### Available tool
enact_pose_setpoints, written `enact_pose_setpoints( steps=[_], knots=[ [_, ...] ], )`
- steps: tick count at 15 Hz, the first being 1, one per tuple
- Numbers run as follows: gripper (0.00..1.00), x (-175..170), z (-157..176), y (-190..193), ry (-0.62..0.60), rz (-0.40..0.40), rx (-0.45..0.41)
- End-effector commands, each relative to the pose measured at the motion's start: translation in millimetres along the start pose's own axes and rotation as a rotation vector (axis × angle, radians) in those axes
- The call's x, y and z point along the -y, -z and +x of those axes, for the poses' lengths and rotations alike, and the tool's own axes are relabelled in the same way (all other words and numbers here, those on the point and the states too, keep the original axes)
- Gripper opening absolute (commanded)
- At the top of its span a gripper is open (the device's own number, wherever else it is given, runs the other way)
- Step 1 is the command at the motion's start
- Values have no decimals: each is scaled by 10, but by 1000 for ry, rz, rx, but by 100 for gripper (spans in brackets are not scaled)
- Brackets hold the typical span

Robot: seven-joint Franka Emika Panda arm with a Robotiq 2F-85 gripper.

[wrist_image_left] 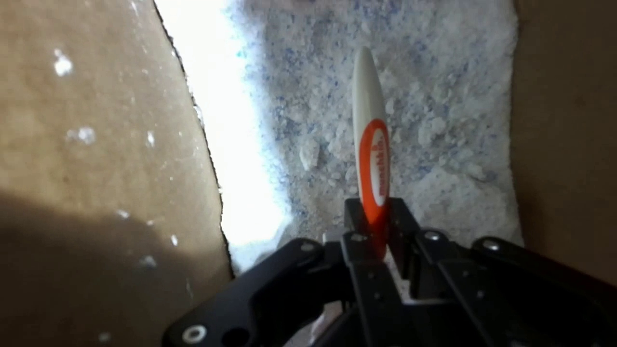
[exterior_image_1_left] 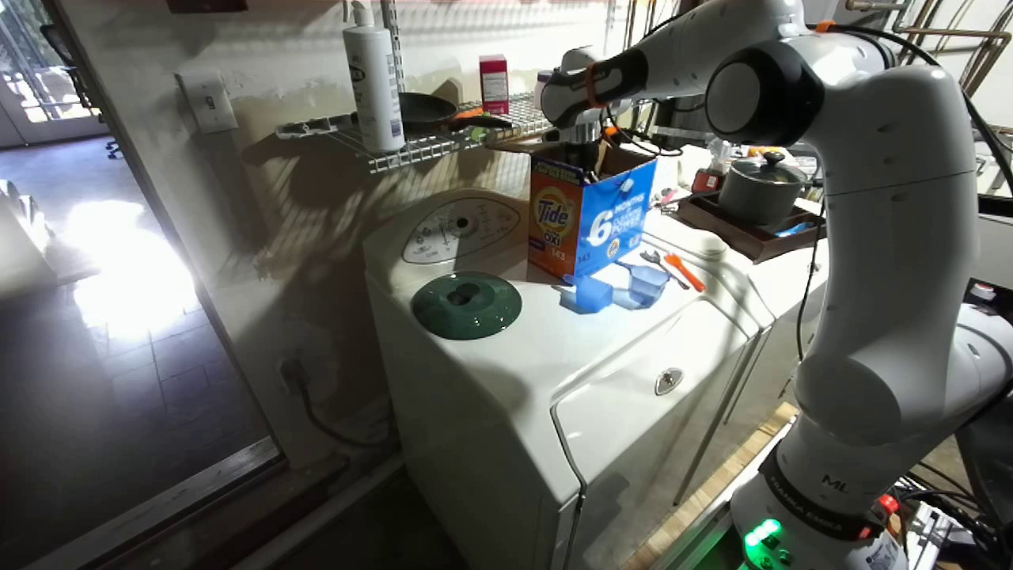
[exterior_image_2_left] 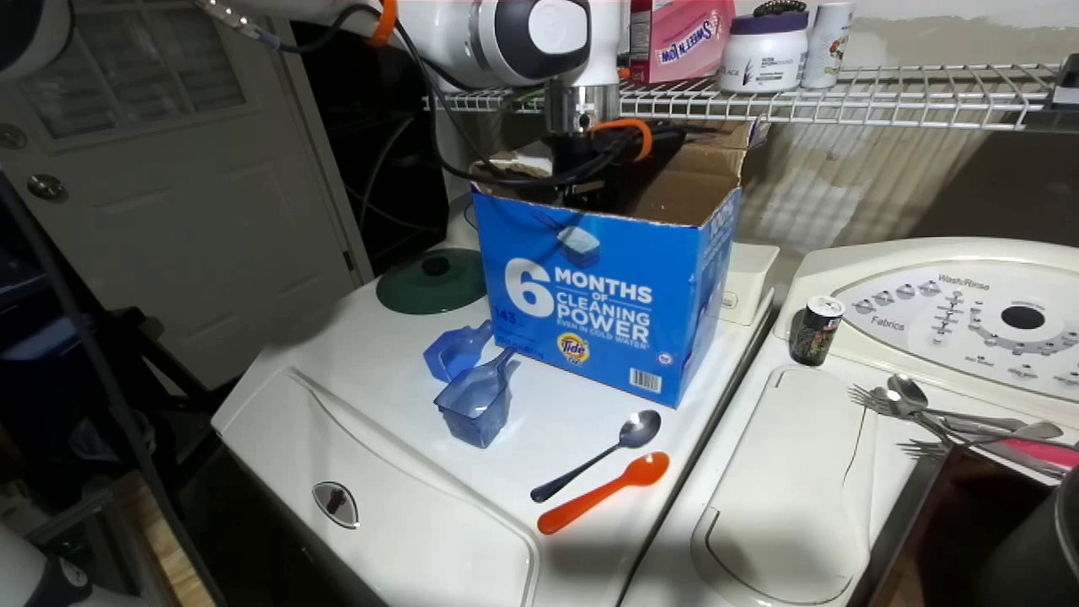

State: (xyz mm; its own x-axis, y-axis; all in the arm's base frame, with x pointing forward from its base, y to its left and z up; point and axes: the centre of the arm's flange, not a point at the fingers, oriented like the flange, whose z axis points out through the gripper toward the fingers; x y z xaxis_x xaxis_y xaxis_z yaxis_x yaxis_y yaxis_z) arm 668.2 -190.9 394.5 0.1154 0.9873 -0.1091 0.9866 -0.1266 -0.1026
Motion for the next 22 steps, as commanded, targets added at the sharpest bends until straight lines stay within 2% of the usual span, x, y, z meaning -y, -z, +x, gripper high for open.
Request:
enact_pose_setpoints(
  steps=[1,6,11,15,22],
  knots=[
    [4,118,37,71,-29,-41,59],
    [4,215,47,234,-33,-98,91],
    [4,372,4,473,-25,-192,124],
    [4,520,-92,660,-36,-270,162],
    [4,784,-343,893,-71,-382,165]
  ],
)
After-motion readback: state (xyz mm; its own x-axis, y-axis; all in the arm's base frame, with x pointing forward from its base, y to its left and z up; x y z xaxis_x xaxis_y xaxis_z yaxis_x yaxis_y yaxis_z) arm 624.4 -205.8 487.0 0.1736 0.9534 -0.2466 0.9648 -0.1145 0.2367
